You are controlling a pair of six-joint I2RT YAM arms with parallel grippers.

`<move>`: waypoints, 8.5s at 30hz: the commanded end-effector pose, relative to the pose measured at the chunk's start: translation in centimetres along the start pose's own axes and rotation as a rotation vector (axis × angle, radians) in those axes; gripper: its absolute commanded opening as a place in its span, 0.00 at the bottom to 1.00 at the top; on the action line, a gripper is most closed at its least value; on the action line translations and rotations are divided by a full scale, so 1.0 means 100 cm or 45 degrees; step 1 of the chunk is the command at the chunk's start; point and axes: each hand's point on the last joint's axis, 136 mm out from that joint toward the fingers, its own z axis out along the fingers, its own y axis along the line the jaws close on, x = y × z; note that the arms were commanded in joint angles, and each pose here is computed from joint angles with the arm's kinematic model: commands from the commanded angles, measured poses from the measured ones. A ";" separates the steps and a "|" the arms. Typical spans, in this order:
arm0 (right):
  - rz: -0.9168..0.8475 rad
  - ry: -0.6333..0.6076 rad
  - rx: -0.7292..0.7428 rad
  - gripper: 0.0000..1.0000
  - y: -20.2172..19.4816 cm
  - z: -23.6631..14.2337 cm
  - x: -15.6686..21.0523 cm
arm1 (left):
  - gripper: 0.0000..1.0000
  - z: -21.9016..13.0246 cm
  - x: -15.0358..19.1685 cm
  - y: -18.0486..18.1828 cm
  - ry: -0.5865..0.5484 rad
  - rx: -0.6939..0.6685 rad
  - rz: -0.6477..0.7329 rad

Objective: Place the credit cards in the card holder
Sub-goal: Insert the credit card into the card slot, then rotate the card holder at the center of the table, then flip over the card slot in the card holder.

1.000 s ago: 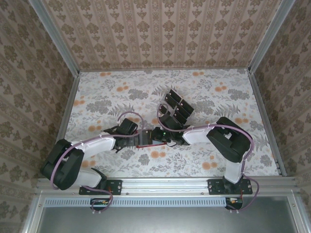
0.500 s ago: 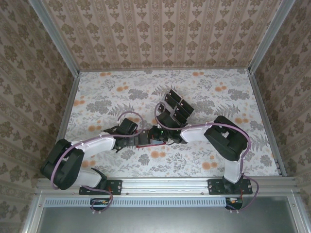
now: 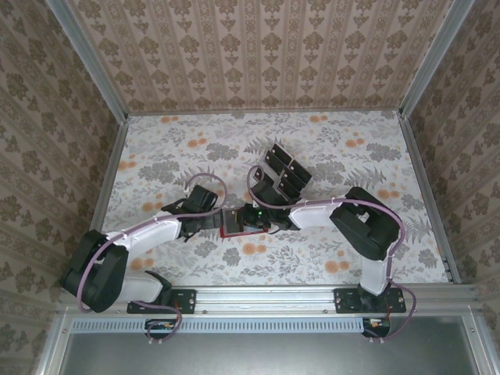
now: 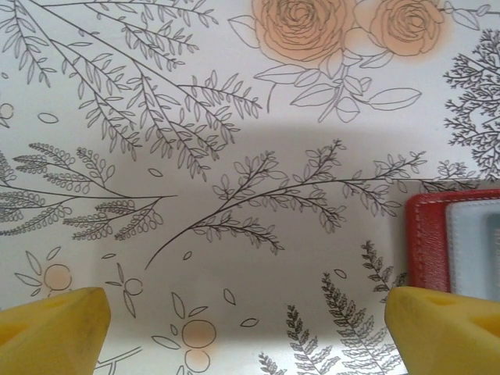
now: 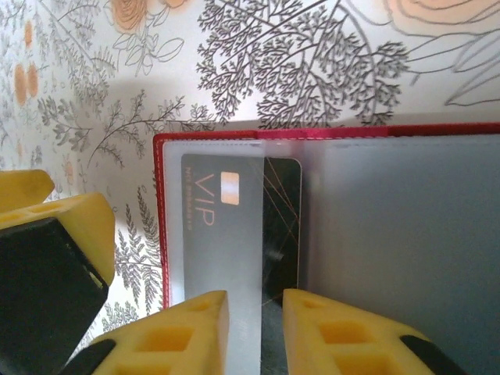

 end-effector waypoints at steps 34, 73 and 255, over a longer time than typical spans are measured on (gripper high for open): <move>-0.084 0.065 0.072 0.29 0.013 0.012 0.003 | 1.00 0.028 0.029 0.012 0.132 -0.079 -0.006; -0.197 0.045 0.240 0.44 0.000 0.004 -0.005 | 1.00 0.032 0.032 0.010 0.149 -0.070 -0.001; -0.329 0.062 0.376 0.50 0.020 -0.023 -0.021 | 1.00 -0.018 -0.022 0.001 -0.004 0.024 -0.117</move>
